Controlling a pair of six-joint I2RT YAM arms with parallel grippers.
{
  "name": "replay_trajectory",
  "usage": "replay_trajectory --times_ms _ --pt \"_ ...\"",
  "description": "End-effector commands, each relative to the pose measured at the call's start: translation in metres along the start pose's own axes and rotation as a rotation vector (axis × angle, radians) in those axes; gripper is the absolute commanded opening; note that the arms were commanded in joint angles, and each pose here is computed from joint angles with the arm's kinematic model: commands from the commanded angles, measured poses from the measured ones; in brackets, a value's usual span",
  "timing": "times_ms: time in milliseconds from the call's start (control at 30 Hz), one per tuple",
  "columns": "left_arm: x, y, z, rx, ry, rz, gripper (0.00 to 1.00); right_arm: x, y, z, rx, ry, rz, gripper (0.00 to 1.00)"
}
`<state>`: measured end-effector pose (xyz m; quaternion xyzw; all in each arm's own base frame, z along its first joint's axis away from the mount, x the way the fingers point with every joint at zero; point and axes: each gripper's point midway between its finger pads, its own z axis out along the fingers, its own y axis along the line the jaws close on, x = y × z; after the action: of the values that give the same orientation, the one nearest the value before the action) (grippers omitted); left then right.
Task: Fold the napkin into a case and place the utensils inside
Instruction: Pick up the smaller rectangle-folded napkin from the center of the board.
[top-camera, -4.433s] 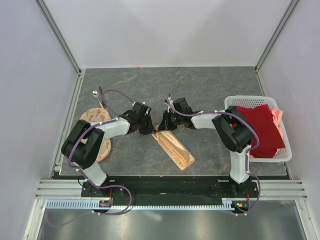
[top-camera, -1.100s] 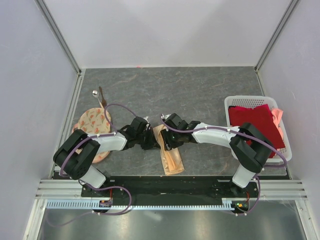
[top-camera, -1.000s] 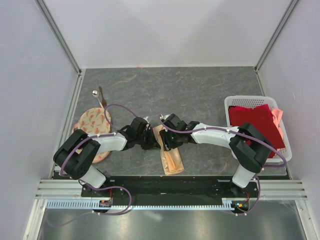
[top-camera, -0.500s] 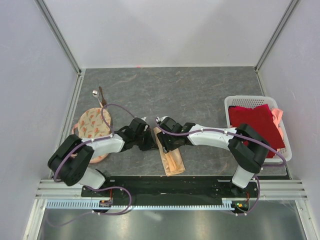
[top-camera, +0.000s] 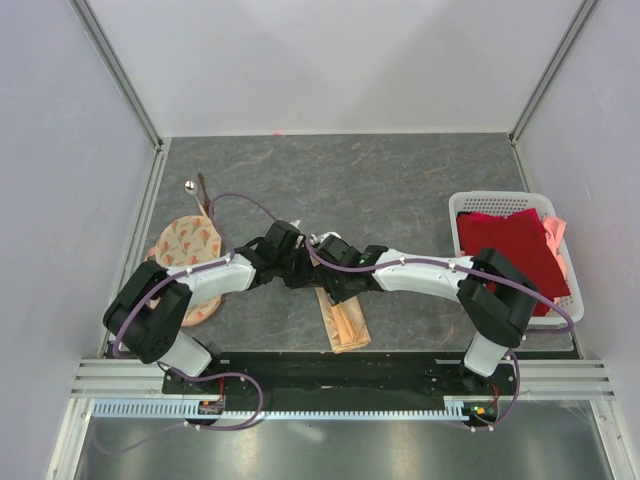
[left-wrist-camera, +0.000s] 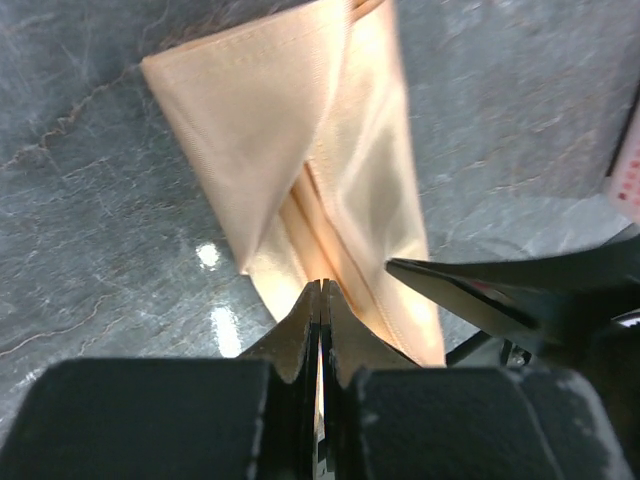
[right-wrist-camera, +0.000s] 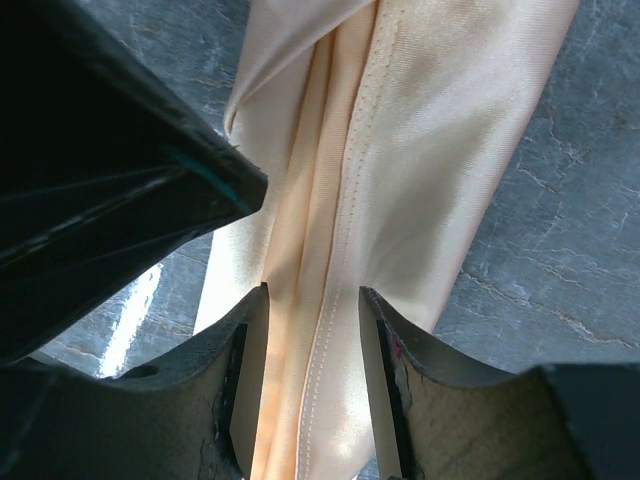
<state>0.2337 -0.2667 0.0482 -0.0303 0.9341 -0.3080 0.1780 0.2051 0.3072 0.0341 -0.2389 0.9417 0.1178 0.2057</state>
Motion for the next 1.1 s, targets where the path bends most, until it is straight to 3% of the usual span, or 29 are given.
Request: replay_trajectory --times_ms 0,333,433,533,767,1067 --pt "-0.003 -0.003 0.007 0.020 0.003 0.014 0.02 -0.018 0.009 -0.011 -0.008 -0.048 0.003 0.50" --pt "0.018 0.015 0.022 0.021 0.040 -0.031 0.02 -0.009 0.008 0.006 0.024 -0.017 -0.009 0.48" --pt "0.022 0.017 0.023 0.028 0.044 -0.041 0.02 -0.009 0.009 0.007 0.029 -0.018 -0.005 0.43" --pt "0.025 0.019 0.023 0.027 0.047 -0.045 0.02 -0.013 0.011 0.004 0.023 -0.032 0.002 0.29" --pt "0.027 0.021 0.024 0.031 0.051 -0.053 0.02 -0.021 0.016 -0.004 0.005 -0.055 0.012 0.08" --pt "0.027 0.019 0.020 0.037 0.039 -0.059 0.02 -0.023 0.032 -0.015 -0.081 -0.046 0.036 0.05"
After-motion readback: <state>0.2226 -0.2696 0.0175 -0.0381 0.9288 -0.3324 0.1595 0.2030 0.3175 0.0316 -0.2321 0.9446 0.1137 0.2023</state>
